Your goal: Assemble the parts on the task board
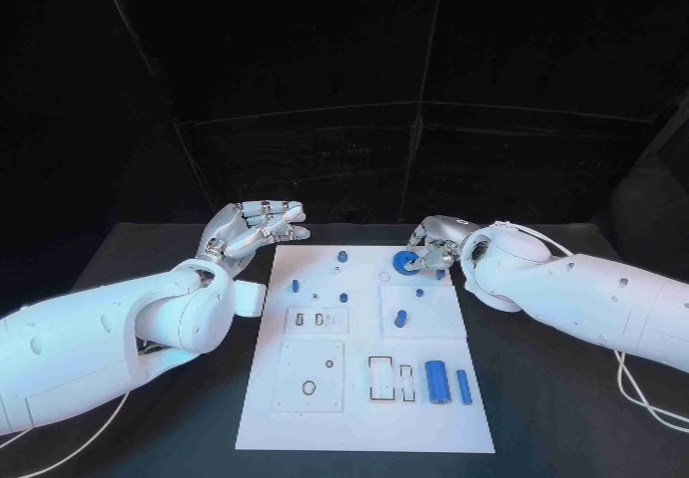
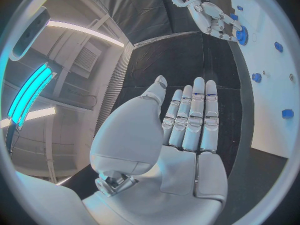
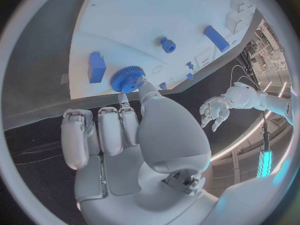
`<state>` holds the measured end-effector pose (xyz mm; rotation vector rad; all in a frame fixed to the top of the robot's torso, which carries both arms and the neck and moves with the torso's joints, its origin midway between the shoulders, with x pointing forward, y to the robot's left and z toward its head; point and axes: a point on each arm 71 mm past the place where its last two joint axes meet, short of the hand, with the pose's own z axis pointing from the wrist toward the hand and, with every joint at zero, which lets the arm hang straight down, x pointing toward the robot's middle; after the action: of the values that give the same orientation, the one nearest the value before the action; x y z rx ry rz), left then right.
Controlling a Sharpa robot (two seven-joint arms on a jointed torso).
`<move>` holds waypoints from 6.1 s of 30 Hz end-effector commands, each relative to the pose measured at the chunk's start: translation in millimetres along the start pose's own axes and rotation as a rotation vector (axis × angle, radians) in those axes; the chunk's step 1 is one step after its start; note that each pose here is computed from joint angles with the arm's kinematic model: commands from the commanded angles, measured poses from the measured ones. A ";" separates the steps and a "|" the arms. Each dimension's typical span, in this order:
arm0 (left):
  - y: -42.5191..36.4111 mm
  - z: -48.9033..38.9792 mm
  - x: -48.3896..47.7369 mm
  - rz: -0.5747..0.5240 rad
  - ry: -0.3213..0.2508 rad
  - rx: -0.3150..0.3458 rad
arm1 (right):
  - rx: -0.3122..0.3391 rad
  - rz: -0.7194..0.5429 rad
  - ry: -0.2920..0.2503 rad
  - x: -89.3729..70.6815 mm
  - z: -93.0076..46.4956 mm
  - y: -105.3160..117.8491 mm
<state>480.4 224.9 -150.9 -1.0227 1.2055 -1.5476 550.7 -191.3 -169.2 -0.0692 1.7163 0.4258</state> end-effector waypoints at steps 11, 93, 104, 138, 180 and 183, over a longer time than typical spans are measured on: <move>-0.9 0.6 1.4 -0.003 0.015 0.004 | -0.012 -0.069 0.032 2.7 4.1 5.1; -0.9 1.1 5.4 -0.007 0.022 0.004 | -0.245 -0.098 -0.069 39.8 24.5 137.0; -0.9 1.0 4.8 -0.006 0.020 0.003 | -0.233 -0.100 -0.060 41.0 26.1 135.1; -0.6 0.9 0.0 -0.003 0.015 -0.001 | -0.368 0.126 -0.232 15.9 -3.3 97.5; 4.6 5.6 2.0 -0.007 0.025 -0.006 | -0.144 0.254 -0.046 17.9 -41.6 -74.0; 4.7 5.7 1.8 -0.007 0.025 -0.006 | -0.139 0.253 -0.045 18.7 -41.2 -75.3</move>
<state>486.3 222.7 -155.6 -1.0281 1.2248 -1.5511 529.5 -271.9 -200.1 0.0739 1.6443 0.7219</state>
